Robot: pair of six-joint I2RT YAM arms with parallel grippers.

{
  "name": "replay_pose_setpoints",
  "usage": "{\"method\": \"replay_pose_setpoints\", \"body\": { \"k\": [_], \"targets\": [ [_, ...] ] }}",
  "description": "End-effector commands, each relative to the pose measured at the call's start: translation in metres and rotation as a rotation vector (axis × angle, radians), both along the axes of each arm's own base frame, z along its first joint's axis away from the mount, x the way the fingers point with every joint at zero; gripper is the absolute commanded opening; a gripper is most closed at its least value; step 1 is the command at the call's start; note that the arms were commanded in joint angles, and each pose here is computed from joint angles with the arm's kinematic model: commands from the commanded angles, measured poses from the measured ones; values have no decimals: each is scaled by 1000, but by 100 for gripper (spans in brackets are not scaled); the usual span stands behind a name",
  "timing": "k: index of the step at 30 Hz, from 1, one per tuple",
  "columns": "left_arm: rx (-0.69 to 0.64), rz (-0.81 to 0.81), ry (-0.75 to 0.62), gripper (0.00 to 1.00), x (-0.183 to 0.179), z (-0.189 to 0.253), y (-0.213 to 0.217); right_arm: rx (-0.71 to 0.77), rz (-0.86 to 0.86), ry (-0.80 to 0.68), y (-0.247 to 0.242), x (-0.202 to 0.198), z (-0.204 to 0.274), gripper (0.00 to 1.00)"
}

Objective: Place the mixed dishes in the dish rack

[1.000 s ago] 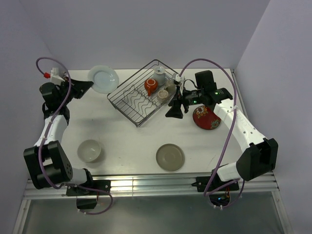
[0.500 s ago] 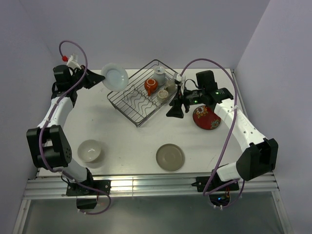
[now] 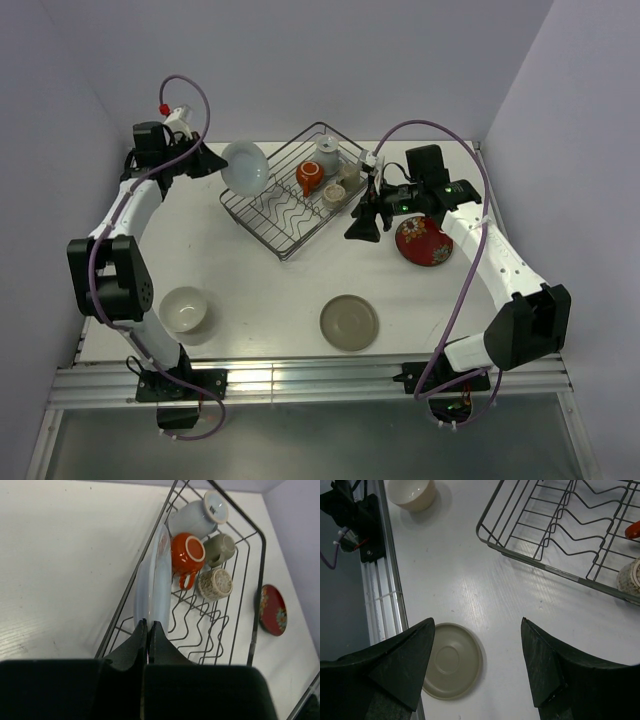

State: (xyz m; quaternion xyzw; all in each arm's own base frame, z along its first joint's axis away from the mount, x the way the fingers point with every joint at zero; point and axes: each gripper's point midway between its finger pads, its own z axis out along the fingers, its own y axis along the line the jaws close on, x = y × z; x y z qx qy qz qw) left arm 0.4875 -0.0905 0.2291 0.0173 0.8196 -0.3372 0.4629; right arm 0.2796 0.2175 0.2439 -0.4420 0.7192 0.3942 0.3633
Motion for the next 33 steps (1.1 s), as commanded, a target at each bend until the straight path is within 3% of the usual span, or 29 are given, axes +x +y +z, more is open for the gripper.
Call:
{"method": "replay_pose_setpoints", "body": {
  "k": [1,23,33],
  "targets": [
    [92,-70,-152,0,10,32,-11,0,0,-13,-3,0,2,77],
    [424,-131,-382,0,24,50,-22,-14,5,15,-5,-4,-9,77],
    [500,-138,-482,0,23,66,-31,-19,6,25,-6,-6,-13,76]
  ]
}}
